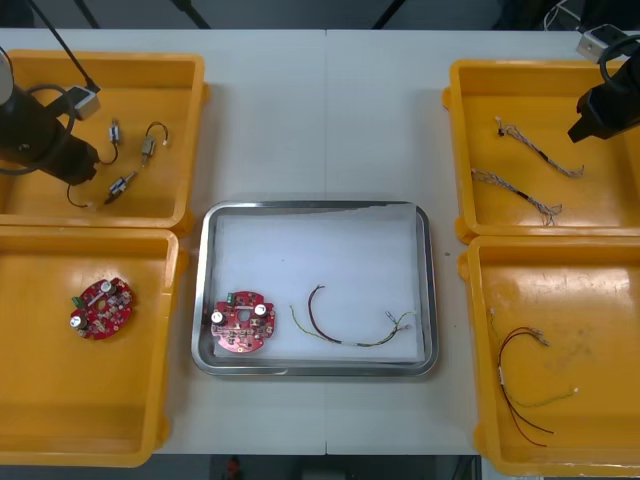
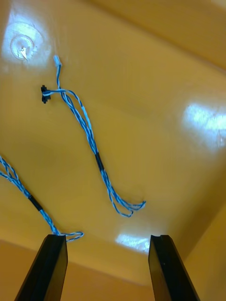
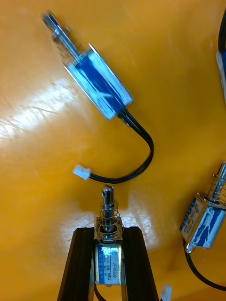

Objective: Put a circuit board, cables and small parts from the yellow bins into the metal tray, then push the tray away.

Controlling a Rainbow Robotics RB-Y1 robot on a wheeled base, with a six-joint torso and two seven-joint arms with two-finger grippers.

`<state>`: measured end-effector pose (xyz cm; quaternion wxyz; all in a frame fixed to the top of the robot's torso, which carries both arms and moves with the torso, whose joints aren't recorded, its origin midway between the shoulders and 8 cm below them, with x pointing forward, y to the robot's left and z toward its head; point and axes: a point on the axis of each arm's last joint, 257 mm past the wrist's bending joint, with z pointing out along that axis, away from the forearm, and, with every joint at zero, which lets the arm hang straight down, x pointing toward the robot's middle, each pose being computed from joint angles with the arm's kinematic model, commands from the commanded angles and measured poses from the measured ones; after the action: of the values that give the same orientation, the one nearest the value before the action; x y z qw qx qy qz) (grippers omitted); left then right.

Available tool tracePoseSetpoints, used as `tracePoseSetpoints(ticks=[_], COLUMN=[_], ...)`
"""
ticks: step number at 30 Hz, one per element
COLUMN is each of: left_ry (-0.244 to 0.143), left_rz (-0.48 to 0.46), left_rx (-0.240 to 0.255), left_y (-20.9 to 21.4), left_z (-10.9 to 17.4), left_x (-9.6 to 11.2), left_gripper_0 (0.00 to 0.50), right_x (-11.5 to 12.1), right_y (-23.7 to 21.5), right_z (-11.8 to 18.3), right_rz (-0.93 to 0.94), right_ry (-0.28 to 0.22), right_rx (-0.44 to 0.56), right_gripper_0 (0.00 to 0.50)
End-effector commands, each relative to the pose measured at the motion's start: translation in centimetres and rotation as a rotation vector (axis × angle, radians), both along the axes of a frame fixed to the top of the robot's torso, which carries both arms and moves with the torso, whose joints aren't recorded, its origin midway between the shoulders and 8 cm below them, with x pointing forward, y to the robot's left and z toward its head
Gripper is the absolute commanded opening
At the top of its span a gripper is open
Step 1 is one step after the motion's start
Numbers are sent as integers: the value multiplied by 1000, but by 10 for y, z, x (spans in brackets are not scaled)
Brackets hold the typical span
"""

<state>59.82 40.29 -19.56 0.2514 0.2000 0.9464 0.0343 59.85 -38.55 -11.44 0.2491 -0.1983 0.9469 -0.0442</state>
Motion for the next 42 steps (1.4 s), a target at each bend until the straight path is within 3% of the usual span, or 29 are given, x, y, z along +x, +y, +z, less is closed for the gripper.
tracePoseSetpoints(ticks=[1,5,14,22,30,35,38,42], left_ry=[-119,-133,-119,-82,-32,-23,-48,-24], left_rz=[-27,6,106,238,346,429,486,480], left_rx=[43,34,-76,-77,-131,-163,-157,-149], left_y=[29,41,46,42,8,-26,-46,-66], left_z=[75,88,113,130,138,134,134,130], left_x=[19,19,9,-1,-15,-27,-37,-52], left_gripper_0=[0,0,0,0,0,0,0,0], right_x=[31,44,60,59,54,54,55,52], right_y=[22,22,20,18,13,17,21,22], right_z=[34,21,-13,-35,-44,-47,-51,-60], right_rz=[113,196,313,343,351,356,360,365], right_ry=[-98,-125,-158,-135,-108,-105,-107,-91], right_rx=[-10,-61,-161,-203,-236,-233,-229,-235], right_gripper_0=[500,500,500,500,500,487,485,483])
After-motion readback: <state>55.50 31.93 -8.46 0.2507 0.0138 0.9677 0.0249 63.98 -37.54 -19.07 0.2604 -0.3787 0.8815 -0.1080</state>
